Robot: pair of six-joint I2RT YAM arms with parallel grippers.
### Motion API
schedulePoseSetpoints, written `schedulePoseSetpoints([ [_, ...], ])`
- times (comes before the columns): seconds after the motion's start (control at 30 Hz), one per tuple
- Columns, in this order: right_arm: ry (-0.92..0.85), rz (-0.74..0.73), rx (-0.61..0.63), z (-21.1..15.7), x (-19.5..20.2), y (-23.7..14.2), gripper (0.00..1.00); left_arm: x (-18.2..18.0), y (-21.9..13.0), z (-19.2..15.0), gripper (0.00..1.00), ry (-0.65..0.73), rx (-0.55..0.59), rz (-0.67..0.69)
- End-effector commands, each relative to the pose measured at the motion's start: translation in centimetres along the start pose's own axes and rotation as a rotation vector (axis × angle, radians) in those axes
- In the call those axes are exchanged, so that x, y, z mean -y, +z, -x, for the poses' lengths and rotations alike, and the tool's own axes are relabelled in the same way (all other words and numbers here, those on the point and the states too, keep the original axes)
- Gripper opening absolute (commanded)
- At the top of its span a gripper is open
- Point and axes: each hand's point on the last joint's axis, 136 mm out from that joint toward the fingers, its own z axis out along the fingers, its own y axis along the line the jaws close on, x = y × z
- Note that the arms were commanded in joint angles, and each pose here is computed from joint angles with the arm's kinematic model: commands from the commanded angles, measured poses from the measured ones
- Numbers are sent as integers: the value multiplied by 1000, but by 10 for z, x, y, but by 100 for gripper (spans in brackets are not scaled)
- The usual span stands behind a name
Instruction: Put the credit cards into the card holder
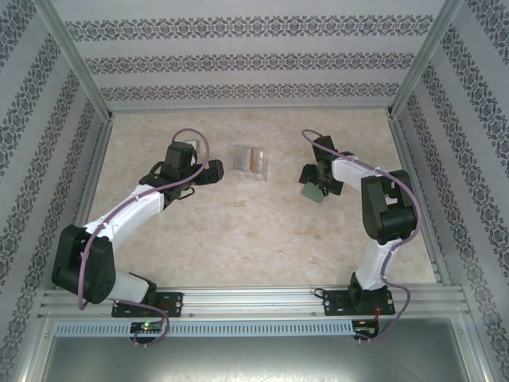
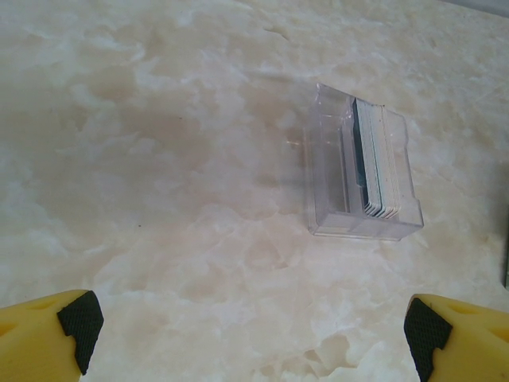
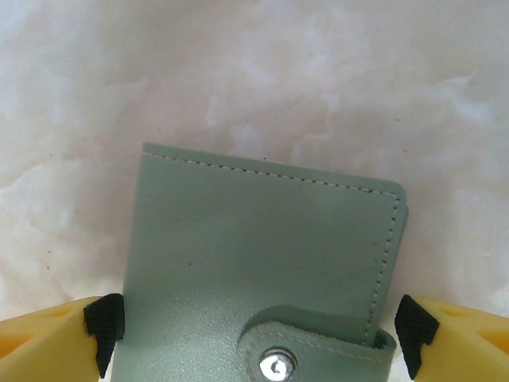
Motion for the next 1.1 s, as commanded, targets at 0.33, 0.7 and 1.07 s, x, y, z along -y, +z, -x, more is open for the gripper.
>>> schedulePoseSetpoints([
  [0.33, -427, -29, -121, -70, -39, -13, 85, -14, -15, -9, 99, -35, 80, 45],
  [0.7, -457, 153, -223, -151, -96, -49, 84, -25, -14, -25, 99, -23, 35, 84],
  [1.07, -440, 375, -244, -179, -166, -78, 88, -5, 2, -66, 99, -44, -66, -72],
])
